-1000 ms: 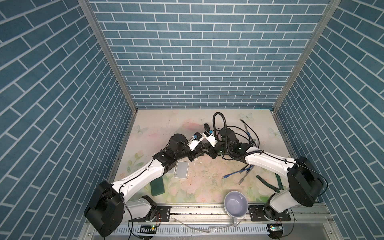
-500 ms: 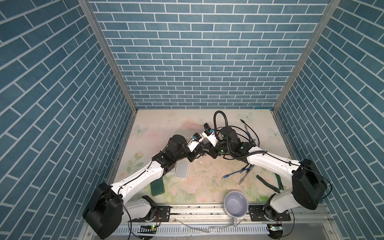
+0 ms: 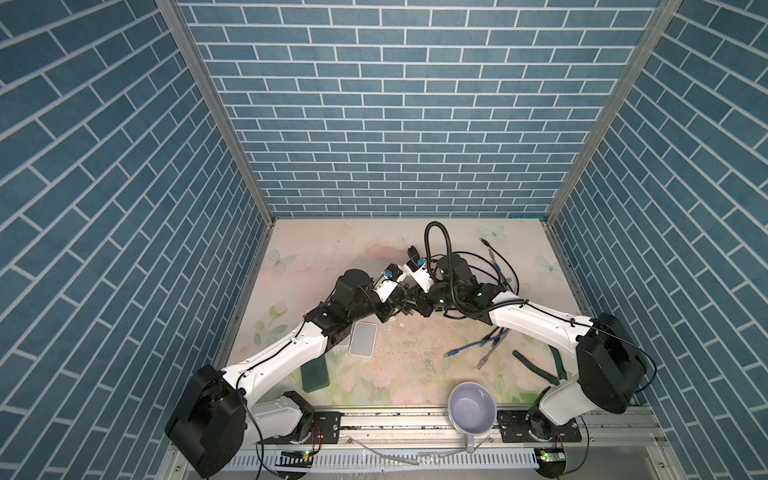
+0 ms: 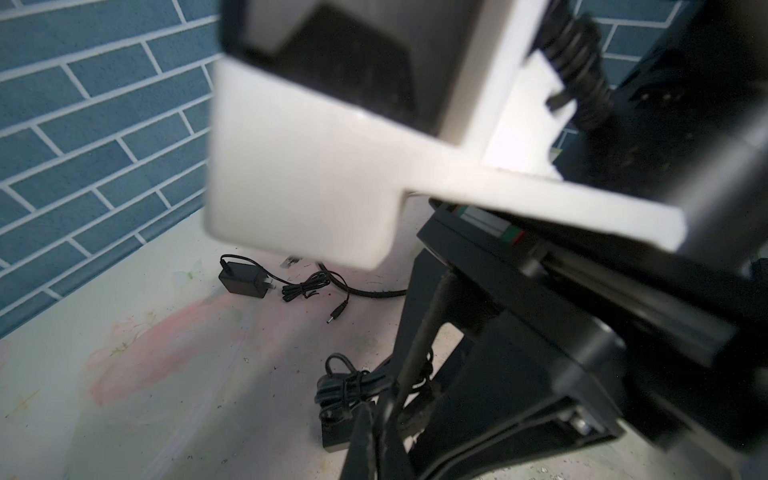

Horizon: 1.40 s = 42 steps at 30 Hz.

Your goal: Insert the plug into the switch port

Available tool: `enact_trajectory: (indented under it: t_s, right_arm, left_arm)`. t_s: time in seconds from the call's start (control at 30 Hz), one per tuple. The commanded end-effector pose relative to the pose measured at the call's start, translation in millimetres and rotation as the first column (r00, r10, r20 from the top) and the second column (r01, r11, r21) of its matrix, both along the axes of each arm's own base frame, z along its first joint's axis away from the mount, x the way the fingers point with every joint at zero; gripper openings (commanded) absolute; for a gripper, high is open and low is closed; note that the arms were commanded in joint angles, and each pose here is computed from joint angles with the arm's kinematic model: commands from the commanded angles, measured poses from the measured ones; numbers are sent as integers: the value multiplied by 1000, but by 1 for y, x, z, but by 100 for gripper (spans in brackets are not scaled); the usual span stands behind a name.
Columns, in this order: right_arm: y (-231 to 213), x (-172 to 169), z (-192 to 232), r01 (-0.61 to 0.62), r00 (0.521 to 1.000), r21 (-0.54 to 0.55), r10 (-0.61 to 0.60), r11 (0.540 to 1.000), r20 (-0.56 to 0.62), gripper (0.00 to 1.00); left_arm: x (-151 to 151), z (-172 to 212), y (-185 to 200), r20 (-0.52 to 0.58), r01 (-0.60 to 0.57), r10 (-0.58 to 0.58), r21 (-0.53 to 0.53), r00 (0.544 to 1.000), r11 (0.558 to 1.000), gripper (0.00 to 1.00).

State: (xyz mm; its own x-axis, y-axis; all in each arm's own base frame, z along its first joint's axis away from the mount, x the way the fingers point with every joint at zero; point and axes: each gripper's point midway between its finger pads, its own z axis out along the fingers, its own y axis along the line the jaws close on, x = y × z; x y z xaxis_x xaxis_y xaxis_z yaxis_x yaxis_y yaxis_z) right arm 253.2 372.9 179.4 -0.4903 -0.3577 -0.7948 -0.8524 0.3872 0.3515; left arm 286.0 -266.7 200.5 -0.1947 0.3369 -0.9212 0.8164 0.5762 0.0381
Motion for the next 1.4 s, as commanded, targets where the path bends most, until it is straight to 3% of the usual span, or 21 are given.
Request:
enact_trajectory:
  t_s: [0.0, 0.17, 0.43, 0.6, 0.77, 0.9, 0.97, 1.03, 1.23, 1.37]
  right_arm:
    - [10, 10, 22, 28, 999, 79, -30, 996, 19, 21]
    - [15, 13, 34, 20, 999, 112, -24, 994, 34, 21]
    - [19, 15, 33, 9, 1000, 117, -11, 993, 17, 1]
    - [19, 21, 31, 26, 1000, 133, -27, 991, 4, 0]
    - [11, 33, 28, 77, 997, 157, -77, 985, -5, 0]
    - [4, 43, 28, 114, 993, 174, -115, 978, -5, 0]
    - [2, 46, 31, 127, 992, 189, -128, 974, -4, 0]
    - [1, 49, 35, 133, 991, 209, -135, 969, -7, 0]
    - [3, 46, 47, 113, 993, 246, -115, 963, -7, 0]
    - [3, 42, 51, 97, 995, 255, -98, 962, -8, 0]
  left_arm:
    - [-4, 3, -5, 6, 26, -26, -26, 1000, 999, 0]
    - [-6, -4, -8, -20, 47, -48, -20, 999, 999, 0]
    - [-8, -4, -10, -16, 65, -66, -27, 998, 997, 0]
    - [-1, -6, -6, -21, 4, -5, -44, 1000, 999, 4]
    - [6, 1, 9, -3, -107, 107, -96, 994, 990, 26]
    - [7, 7, 27, 20, -194, 198, -126, 980, 973, 57]
    - [2, 8, 35, 54, -206, 216, -152, 975, 967, 82]
    - [-7, 8, 38, 90, -184, 203, -185, 975, 965, 99]
    - [-21, 3, 39, 145, -136, 171, -222, 975, 965, 97]
    - [-19, 2, 33, 191, -122, 167, -223, 967, 967, 86]
